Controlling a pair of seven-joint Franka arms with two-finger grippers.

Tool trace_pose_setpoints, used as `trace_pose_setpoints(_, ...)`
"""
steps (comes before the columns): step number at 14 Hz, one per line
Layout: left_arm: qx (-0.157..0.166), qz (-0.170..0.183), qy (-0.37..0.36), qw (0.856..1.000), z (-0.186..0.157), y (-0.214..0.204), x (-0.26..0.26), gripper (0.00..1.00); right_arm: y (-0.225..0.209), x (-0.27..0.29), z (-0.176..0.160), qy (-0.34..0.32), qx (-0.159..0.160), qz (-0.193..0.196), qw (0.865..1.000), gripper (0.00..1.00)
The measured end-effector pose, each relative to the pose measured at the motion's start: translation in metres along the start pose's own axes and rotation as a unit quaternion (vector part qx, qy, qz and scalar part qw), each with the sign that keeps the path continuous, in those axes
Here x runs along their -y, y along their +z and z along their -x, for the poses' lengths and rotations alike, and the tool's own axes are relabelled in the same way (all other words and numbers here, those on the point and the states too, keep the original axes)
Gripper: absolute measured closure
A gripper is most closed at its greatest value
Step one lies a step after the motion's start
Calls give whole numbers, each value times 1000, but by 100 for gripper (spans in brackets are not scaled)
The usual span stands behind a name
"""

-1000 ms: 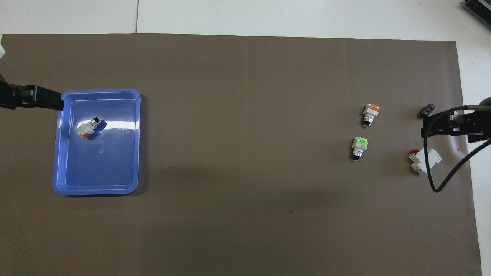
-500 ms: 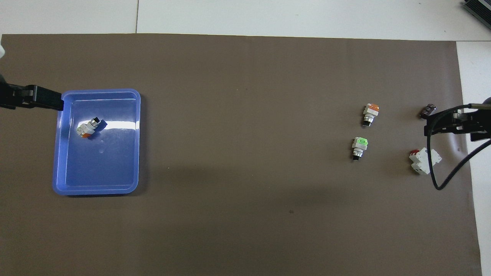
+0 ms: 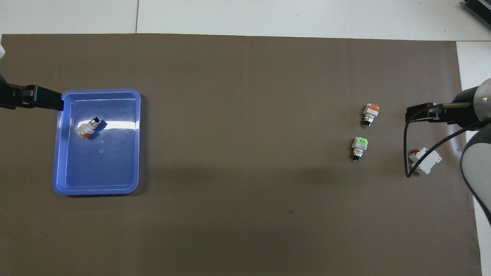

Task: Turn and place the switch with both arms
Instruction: 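Reach the right gripper down to the green-labelled switch and grasp it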

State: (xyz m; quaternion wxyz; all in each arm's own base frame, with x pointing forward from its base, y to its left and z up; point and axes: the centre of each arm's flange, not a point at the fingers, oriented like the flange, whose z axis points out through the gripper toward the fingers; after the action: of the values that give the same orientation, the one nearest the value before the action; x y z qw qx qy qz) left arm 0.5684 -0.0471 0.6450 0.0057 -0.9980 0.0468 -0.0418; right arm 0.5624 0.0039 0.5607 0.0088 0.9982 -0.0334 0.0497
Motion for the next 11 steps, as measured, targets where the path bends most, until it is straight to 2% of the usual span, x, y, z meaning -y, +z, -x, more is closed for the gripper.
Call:
trace_pose_setpoints(2, 0, 0, 0, 1000, 0, 0, 0, 0, 58, 6, -2, 32, -3, 0, 999, 0)
trace_pose_setpoints(6, 0, 0, 0, 1000, 0, 0, 0, 0, 157, 28, -10, 115, 16, 4, 993, 0)
trace_pose_setpoints(9, 0, 0, 0, 1000, 0, 0, 0, 0, 219, 32, 4, 134, 14, 4, 991, 0)
trace_pose_setpoints(11, 0, 0, 0, 1000, 0, 0, 0, 0, 240, 29, 19, 135, 12, 4, 991, 0)
